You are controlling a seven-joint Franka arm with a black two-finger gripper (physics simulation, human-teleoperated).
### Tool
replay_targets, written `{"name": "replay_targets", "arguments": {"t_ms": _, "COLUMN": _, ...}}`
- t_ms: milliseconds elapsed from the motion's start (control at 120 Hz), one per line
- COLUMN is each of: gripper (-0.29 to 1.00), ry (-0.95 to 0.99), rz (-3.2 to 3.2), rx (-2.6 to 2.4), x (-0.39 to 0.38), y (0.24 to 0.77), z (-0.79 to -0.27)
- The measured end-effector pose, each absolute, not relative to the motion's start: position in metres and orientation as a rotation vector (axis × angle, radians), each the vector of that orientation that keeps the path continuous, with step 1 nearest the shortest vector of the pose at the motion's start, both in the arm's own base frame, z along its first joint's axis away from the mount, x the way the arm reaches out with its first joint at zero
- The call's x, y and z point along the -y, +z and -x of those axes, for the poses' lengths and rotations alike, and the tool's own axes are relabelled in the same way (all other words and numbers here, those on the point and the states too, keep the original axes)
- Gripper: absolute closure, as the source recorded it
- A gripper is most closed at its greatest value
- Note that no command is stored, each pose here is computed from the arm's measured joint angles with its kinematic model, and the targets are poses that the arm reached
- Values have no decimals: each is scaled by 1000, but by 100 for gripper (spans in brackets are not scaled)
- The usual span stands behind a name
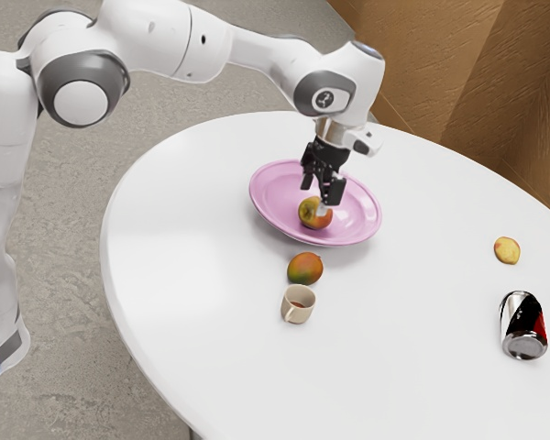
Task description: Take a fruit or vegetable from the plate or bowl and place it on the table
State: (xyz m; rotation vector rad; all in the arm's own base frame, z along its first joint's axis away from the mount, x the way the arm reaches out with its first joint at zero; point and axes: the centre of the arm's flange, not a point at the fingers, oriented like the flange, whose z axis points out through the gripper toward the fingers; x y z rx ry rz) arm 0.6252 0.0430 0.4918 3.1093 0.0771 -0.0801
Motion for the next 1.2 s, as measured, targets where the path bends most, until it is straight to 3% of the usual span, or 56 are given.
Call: {"name": "replay_targets", "arguments": {"t_ms": 1200, "gripper": 0, "ry": -126, "rz": -3114, "rx": -96, "x": -56, "y": 463, "z": -640}}
